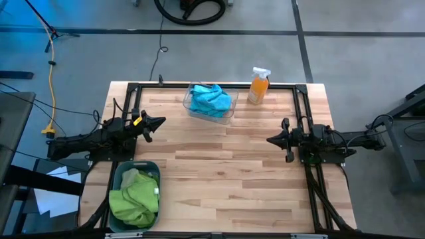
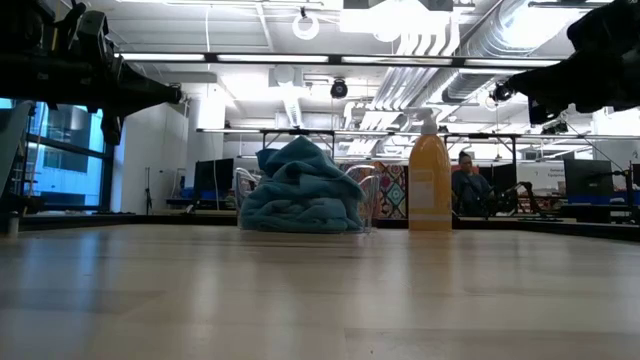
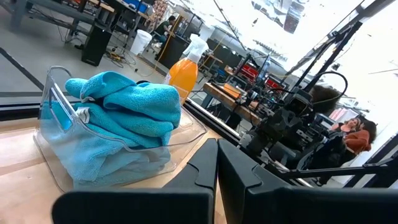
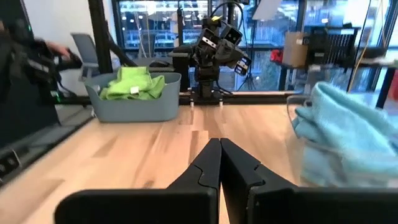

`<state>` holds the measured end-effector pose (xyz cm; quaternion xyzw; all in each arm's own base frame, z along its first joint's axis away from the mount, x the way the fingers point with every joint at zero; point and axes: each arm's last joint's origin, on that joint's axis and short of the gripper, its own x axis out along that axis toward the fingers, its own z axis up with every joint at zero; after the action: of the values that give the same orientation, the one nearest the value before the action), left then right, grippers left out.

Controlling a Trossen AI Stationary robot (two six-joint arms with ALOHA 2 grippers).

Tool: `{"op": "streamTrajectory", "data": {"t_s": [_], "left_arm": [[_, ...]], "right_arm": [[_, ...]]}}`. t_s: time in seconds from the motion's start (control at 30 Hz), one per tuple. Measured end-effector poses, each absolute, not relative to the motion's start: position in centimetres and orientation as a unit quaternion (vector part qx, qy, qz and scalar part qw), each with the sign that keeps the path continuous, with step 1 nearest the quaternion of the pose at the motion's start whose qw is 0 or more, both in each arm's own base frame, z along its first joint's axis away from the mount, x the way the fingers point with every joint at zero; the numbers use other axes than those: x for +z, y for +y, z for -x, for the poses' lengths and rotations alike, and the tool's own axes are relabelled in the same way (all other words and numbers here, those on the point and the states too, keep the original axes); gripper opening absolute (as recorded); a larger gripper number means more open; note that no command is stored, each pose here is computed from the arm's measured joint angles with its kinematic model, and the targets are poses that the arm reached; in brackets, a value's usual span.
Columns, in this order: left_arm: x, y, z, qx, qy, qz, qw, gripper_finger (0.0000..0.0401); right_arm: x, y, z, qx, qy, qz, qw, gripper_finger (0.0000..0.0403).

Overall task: Sort microfiber towel by color & place in baskets
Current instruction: Return to Home Position

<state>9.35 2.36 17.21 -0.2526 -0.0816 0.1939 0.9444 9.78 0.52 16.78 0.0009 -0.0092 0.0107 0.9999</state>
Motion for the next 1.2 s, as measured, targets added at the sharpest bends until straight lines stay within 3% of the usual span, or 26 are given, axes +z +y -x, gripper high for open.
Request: {"op": "streamTrajectory", "data": {"t_s": [0.17, 0.83, 1.03, 1.2], "left_arm": [[17.2, 2.4, -9.3, 0.194, -0.082, 0.253, 0.944, 0.0000], [17.2, 2.2, -9.4, 0.186, -0.079, 0.253, 0.946, 0.0000], [17.2, 1.4, -9.5, 0.145, -0.066, 0.251, 0.955, 0.0000], [17.0, 0.5, -9.7, 0.035, -0.024, 0.223, 0.974, 0.0000]], "right_arm": [[16.8, 0.5, -9.8, 0.010, -0.010, 0.043, 0.999, 0.0000], [16.8, 0.5, -9.8, 0.010, -0.009, 0.039, 0.999, 0.0000], [16.8, 0.5, -9.8, 0.010, -0.009, 0.039, 0.999, 0.0000], [16.8, 0.5, -9.8, 0.010, -0.009, 0.039, 0.999, 0.0000]]}}
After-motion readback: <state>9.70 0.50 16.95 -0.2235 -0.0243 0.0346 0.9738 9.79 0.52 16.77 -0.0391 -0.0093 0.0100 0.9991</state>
